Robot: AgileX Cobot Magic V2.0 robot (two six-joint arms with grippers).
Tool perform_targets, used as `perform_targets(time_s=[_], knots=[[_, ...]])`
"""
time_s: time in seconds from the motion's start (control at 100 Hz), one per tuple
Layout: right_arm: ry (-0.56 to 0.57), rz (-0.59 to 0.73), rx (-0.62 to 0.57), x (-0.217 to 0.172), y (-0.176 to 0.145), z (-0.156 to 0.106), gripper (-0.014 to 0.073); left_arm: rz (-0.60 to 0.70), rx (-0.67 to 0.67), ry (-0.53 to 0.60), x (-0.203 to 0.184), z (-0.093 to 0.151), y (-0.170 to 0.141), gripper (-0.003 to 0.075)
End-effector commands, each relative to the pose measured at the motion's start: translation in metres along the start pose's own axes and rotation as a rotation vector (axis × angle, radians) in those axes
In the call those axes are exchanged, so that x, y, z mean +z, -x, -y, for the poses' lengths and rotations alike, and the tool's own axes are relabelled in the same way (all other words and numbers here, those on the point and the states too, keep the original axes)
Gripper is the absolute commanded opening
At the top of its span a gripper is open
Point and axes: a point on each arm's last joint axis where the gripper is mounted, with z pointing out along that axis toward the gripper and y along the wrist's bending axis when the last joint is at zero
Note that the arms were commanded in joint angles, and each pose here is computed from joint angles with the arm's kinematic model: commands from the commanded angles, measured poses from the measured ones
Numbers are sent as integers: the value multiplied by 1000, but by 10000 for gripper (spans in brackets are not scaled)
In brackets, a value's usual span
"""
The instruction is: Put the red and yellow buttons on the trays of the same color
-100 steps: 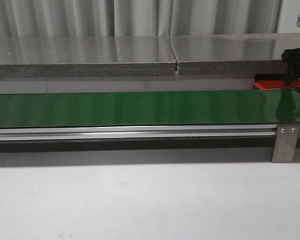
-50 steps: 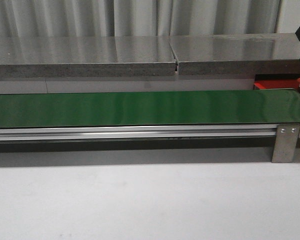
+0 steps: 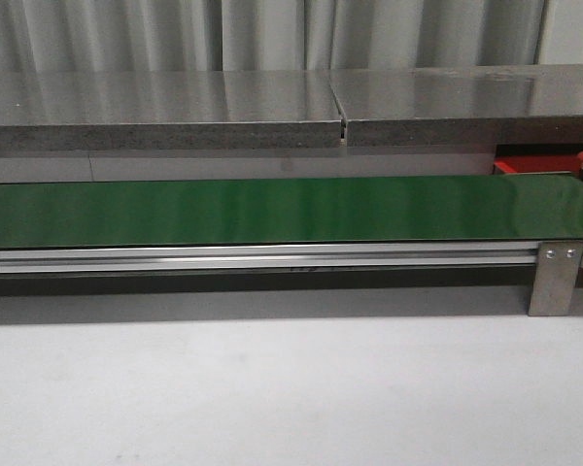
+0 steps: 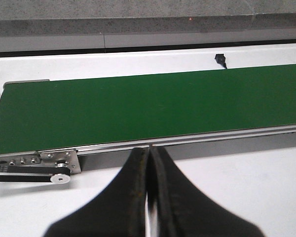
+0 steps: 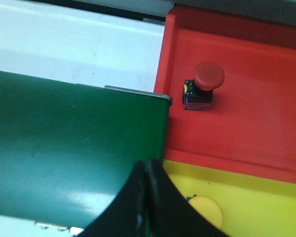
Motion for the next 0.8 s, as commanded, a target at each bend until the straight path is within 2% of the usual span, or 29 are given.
perform_targets(time_s=[0.0,0.19,0.79], knots=[[-20,115,-30,-32,5,-5,-69,95,-1,-8,-5,1,14,-19],[-3,117,-41,-61,-18,-14,-69,95,-1,-8,-5,1,14,-19],[-11,304,-29,-135,-100,-36,-69,95,-3,-10,-5,1,14,-19]])
